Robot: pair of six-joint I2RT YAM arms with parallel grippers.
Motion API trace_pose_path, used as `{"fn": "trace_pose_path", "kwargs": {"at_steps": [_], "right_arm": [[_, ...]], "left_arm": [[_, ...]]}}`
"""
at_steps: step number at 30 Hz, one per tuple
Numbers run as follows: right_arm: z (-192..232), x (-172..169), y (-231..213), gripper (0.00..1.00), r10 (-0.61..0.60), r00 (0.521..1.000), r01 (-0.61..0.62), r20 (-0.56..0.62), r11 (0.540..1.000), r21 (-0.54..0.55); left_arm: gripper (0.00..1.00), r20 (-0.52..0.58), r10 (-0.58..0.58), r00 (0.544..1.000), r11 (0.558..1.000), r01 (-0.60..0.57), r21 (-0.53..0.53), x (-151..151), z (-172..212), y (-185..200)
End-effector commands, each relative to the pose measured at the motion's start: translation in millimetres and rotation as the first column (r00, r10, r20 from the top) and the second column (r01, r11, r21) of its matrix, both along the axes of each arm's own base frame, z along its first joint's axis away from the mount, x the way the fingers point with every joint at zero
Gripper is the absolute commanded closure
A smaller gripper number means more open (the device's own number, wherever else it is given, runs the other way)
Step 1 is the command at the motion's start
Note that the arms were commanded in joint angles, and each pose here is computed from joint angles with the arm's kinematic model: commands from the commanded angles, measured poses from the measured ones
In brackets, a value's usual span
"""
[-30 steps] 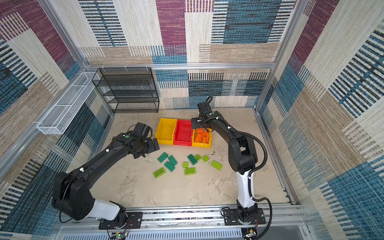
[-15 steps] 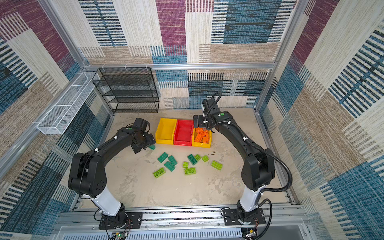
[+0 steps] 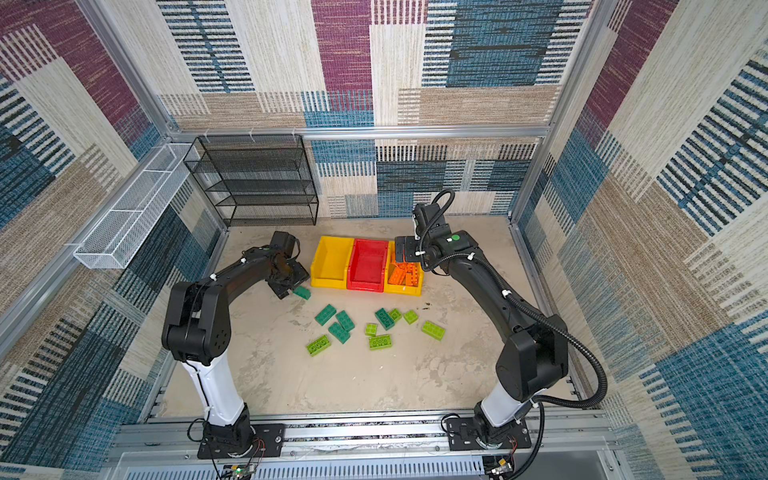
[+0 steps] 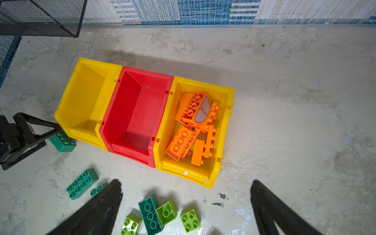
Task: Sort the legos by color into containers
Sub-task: 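Release the half-round piece into the bin while the left gripper reaches a green brick, then grasp the dark-green brick beside the bins with the left gripper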
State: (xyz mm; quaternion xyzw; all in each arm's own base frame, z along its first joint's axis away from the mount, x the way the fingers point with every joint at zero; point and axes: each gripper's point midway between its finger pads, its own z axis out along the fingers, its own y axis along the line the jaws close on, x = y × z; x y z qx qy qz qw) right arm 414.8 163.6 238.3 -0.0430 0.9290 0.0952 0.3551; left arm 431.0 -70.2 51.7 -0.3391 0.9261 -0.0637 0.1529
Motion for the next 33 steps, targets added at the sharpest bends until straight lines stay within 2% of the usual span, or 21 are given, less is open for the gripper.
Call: {"fn": "trace_pose_path", "kwargs": {"at_steps": [1,5,12,16,19,24,28,33], "right_arm": [[7,-2,-5,0.0,-0.012,1.0,0.012,0.02,1.0,-0.012],[9,-4,-5,0.0,-0.008,1.0,0.008,0.026,1.0,-0.01],[17,-5,-7,0.0,-0.001,0.999,0.002,0.043,1.0,-0.018],[25,-10,-4,0.0,0.007,0.999,-0.008,0.049,1.0,0.01],[26,-17,-3,0.0,0.014,0.999,-0.016,0.05,0.999,0.04],[24,-35,-3,0.0,0.031,0.998,-0.035,0.052,0.997,0.076],[17,-46,-9,0.0,0.011,0.999,-0.015,0.042,0.996,0.093],[8,-51,-12,0.0,-0.03,0.999,0.028,0.017,0.992,0.122]], "left_arm": [[0.33,-0.043,0.026,0.999,1.0,-0.027,-0.015,-7,-8,-1],[0.4,-0.056,0.043,0.998,0.999,-0.044,-0.009,-14,-16,1],[0.77,-0.09,0.04,0.995,0.999,-0.04,0.0,-18,-23,2],[0.89,-0.101,0.025,0.995,1.0,-0.024,0.007,-20,-16,2],[0.92,-0.082,-0.015,0.996,0.999,0.018,0.042,-22,8,1],[0.92,-0.002,-0.19,0.982,0.969,0.188,0.163,-12,76,-18],[0.92,0.048,-0.347,0.937,0.919,0.329,0.217,5,118,-51],[0.92,0.081,-0.495,0.865,0.85,0.462,0.254,35,124,-89]]}}
